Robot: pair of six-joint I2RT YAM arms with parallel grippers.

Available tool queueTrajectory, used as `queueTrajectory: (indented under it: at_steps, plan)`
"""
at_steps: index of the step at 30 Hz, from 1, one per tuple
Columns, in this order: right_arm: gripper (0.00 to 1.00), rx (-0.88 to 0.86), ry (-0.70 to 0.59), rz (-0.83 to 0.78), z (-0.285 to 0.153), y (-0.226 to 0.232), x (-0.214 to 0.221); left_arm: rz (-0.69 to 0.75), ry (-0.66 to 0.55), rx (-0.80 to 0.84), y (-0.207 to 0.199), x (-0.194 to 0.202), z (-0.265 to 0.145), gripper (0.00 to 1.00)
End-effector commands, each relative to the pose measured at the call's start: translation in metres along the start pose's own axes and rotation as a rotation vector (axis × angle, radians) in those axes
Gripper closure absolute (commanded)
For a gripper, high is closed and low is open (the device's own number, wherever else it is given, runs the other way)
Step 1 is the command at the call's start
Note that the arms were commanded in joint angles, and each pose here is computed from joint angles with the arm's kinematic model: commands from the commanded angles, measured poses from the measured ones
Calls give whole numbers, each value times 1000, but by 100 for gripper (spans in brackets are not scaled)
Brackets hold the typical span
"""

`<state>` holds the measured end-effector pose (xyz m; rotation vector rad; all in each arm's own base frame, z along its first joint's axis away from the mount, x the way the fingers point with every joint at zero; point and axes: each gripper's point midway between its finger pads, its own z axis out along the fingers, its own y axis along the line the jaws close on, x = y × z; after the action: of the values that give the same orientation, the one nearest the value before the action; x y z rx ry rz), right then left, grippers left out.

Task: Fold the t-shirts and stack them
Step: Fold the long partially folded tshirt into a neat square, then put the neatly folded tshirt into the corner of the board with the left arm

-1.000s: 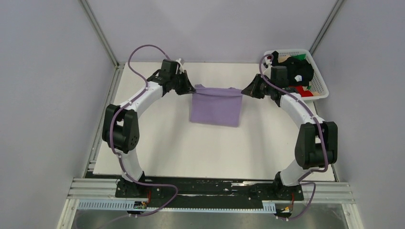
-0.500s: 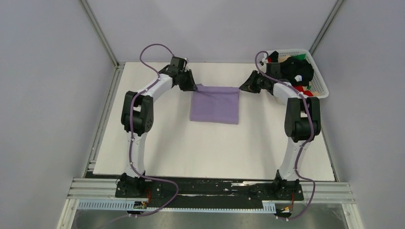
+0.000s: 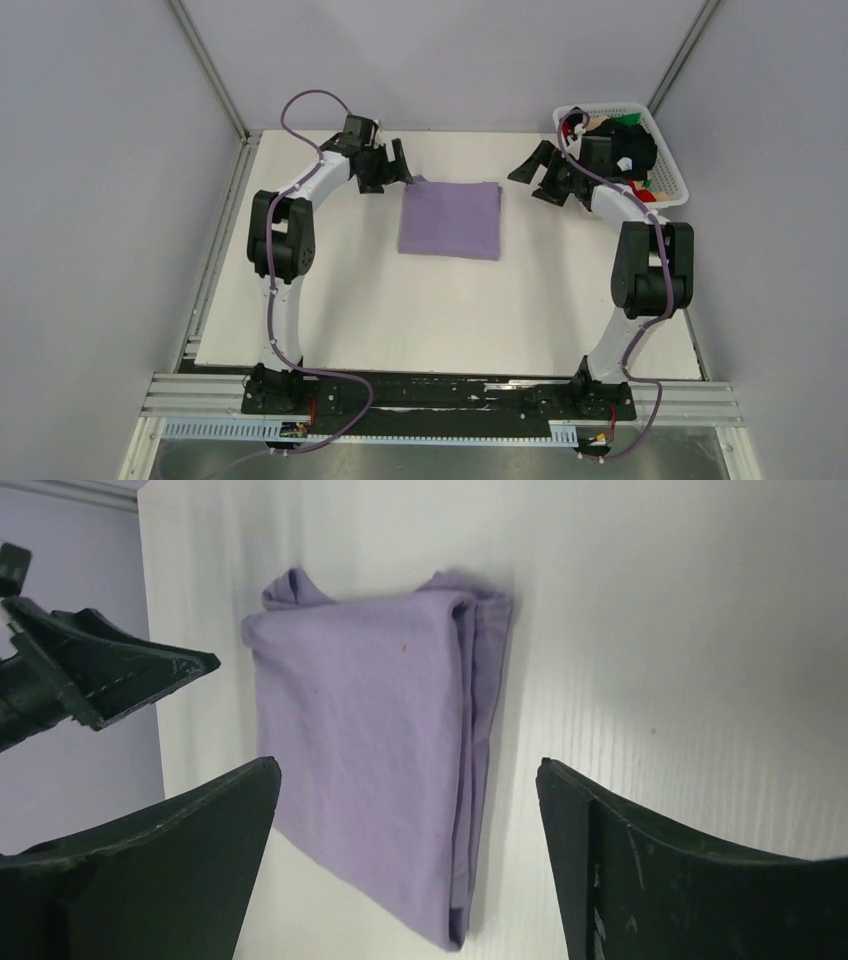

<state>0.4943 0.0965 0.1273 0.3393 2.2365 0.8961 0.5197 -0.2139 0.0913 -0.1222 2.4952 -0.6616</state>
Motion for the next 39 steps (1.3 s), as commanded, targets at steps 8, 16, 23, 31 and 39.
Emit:
queueTrajectory:
  at_steps: [8, 16, 23, 31, 39]
  plan:
    - [0, -1, -79, -52, -80, 32, 35, 43, 171, 11, 4, 69, 0, 41]
    - [0, 187, -204, -132, -151, 30, 36, 94, 278, 3, -7, 111, 27, 56]
    - [0, 266, -363, -181, -193, 30, 27, 125, 310, -51, -9, 121, 46, 100]
    - [0, 267, -376, -198, -198, 31, 30, 294, 129, -485, 55, 52, 4, 100]
    - [0, 324, -428, -193, -208, 23, 24, 289, -67, -904, 171, -51, -85, 100]
